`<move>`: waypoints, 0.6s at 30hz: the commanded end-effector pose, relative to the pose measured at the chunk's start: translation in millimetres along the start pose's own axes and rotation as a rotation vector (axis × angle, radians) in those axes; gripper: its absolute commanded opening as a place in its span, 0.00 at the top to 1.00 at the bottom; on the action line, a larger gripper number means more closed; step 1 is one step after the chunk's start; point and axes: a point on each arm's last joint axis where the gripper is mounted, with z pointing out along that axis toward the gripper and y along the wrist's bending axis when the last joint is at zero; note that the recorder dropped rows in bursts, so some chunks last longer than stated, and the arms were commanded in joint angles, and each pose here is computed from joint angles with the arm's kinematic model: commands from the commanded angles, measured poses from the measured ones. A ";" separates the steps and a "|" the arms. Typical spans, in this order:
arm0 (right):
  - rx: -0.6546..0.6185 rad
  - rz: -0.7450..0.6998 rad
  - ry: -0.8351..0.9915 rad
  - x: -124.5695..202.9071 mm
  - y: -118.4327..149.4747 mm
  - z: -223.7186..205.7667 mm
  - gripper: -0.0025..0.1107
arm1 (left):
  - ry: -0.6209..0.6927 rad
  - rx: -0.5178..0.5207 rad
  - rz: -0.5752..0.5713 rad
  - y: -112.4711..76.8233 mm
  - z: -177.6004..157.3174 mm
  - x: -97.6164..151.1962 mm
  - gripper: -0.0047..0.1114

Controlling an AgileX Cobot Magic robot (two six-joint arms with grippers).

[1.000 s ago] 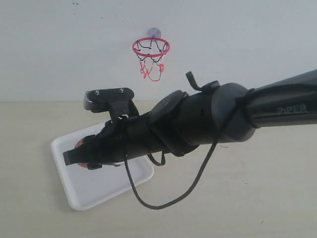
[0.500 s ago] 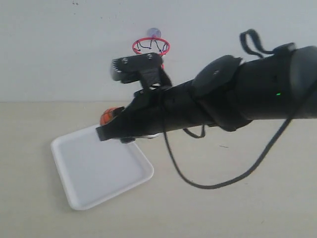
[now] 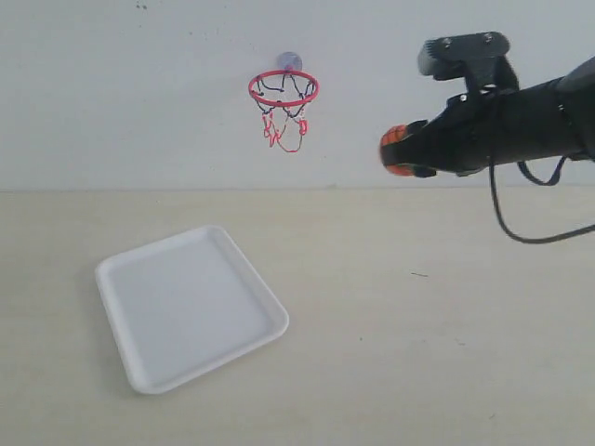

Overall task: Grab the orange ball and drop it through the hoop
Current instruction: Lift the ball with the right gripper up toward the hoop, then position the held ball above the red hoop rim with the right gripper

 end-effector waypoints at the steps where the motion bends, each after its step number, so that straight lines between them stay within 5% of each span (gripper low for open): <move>1: -0.116 0.024 0.029 -13.6 -25.3 19.6 0.98 | -0.001 -0.003 -0.002 0.3 0.1 0.8 0.92; 7: -0.326 -0.099 -0.117 -46.8 -19.8 62.5 0.98 | -0.001 -0.003 -0.002 0.3 0.1 0.8 0.92; 11: -0.347 -0.126 -0.346 -71.0 -23.0 82.2 0.98 | -0.001 -0.003 -0.002 0.3 0.1 0.8 0.92; 18: -0.448 -0.175 -0.469 -90.7 -18.9 105.0 0.98 | -0.001 -0.003 -0.002 0.3 0.1 0.8 0.92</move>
